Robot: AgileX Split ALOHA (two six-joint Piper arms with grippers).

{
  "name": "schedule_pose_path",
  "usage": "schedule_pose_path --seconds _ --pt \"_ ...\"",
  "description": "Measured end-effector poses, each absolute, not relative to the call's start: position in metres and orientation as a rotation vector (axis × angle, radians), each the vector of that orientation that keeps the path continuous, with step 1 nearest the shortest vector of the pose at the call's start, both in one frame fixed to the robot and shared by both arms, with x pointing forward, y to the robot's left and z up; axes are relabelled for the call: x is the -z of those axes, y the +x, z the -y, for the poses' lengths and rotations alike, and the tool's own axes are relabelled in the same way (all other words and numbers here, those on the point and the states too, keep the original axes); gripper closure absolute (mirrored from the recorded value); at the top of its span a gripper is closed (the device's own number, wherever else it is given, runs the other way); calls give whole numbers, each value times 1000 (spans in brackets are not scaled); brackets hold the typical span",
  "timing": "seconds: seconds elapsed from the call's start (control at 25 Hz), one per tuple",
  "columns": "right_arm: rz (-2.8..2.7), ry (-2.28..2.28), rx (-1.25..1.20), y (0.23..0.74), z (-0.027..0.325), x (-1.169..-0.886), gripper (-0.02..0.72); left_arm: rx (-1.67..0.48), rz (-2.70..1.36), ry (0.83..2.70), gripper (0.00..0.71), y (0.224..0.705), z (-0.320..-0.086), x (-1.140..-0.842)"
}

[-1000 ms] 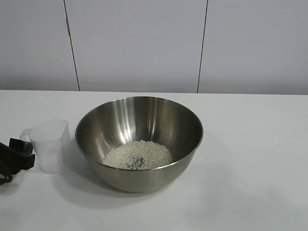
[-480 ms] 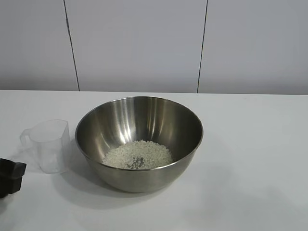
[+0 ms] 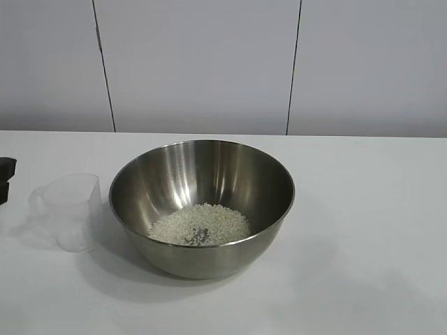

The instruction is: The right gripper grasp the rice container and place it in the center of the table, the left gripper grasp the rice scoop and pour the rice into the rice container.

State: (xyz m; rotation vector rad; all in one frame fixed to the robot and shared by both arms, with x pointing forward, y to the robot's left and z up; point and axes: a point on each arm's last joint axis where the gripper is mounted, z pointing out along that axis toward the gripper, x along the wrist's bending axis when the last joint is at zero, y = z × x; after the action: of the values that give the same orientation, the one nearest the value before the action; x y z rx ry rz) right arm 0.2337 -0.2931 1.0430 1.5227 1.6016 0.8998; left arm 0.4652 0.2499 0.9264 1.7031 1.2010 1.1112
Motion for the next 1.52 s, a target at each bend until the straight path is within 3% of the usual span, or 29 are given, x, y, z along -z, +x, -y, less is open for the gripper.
schedule_pose_path --seconds 0.24,0.44,0.56,0.72,0.88,1.0,1.08,1.2,1.36,1.52 --pt "-1602 1523 -900 234 293 -1043 240 -927 -1193 1838 137 502 -232 -1000" --pt "-1603 1523 -899 234 293 -1043 240 -771 -1419 1843 140 532 -259 -1056" --pt "-1603 1523 -899 234 293 -1043 240 -759 -1558 1791 140 539 -293 -1081" --pt "-1603 1523 -899 234 293 -1043 240 -840 -1762 1613 140 536 -359 -1105" --pt "-1603 1523 -899 234 293 -1043 240 -894 -1973 1405 140 516 -422 -1110" --pt "-1603 1523 -899 234 293 -1043 240 -886 -2036 1315 140 499 -446 -1113" --pt "-1603 1523 -899 234 293 -1043 240 -909 -1978 1317 140 490 -443 -1125" --pt "-1603 1523 -899 234 293 -1043 240 -957 -1802 1310 140 471 -420 -1158" --pt "-1603 1523 -899 234 293 -1043 240 -1002 -1536 1346 140 435 -371 -1201" --pt "-1602 1523 -900 234 293 -1043 240 -934 -1306 1495 140 408 -321 -1216"
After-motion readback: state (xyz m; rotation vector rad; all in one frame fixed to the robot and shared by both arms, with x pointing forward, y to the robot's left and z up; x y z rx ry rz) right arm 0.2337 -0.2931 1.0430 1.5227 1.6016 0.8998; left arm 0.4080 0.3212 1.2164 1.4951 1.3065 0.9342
